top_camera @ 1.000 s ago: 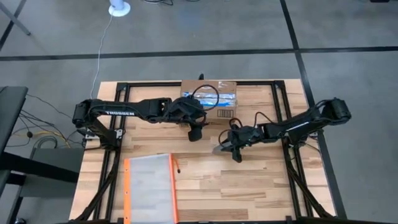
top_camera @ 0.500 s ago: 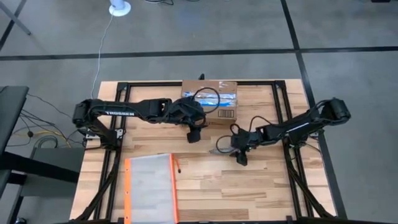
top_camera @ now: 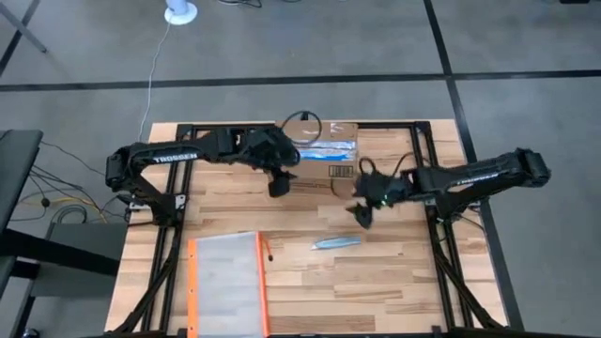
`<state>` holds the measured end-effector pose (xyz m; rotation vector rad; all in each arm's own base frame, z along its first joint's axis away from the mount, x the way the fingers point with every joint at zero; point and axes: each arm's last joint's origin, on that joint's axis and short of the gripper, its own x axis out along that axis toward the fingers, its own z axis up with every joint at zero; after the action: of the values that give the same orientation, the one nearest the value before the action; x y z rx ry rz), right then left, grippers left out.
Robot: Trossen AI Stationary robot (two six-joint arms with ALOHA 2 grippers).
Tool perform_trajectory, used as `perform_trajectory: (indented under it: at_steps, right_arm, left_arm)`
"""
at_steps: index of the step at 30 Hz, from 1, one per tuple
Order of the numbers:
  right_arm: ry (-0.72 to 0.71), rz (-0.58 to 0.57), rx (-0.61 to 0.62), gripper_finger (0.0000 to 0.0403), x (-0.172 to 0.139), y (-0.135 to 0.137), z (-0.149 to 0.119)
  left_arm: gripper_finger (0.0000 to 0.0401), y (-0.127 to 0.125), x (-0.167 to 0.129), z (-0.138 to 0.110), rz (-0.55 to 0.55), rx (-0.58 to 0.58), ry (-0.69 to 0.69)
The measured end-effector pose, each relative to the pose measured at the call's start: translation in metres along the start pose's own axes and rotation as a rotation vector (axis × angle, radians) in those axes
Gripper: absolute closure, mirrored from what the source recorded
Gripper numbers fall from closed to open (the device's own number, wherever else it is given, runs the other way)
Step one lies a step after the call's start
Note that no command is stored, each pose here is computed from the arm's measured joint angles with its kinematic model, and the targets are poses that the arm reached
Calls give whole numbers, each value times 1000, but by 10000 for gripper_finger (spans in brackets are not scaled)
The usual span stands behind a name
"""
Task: Unpack boxes
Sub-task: Open the cardboard box with the silver cutter
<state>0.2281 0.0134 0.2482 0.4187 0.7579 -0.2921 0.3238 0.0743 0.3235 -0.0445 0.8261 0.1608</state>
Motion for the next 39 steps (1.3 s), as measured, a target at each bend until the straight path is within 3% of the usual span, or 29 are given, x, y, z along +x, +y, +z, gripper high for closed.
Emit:
perform_trajectory:
  at_steps: [5, 13, 19, 22, 26, 32, 35, 39]
  right_arm:
    - [3, -44, 294, 159, 16, -16, 7]
    - [17, -123, 403, 159, 59, -33, 10]
    - [-13, -177, 456, 159, 74, -43, 13]
    - [-41, -227, 471, 159, 73, -51, 16]
    - [-112, -261, 476, 159, 60, -66, 27]
    - [-178, -325, 424, 159, 45, -103, 48]
    - [-104, -305, 374, 159, 33, -109, 56]
    - [-46, -317, 316, 159, 11, -104, 59]
  left_arm:
    - [184, 38, 5, -11, 61, -65, 19]
    - [184, 94, 5, -13, 194, -7, -47]
    - [184, 126, 49, -41, 133, -111, 125]
    - [185, 118, 63, -49, 84, -165, 224]
    - [185, 84, 69, -48, 12, -190, 300]
    - [185, 34, 68, -23, -46, -146, 188]
    - [185, 18, 57, -7, -65, -110, 160]
    - [185, 11, 23, 20, 33, -33, 73]
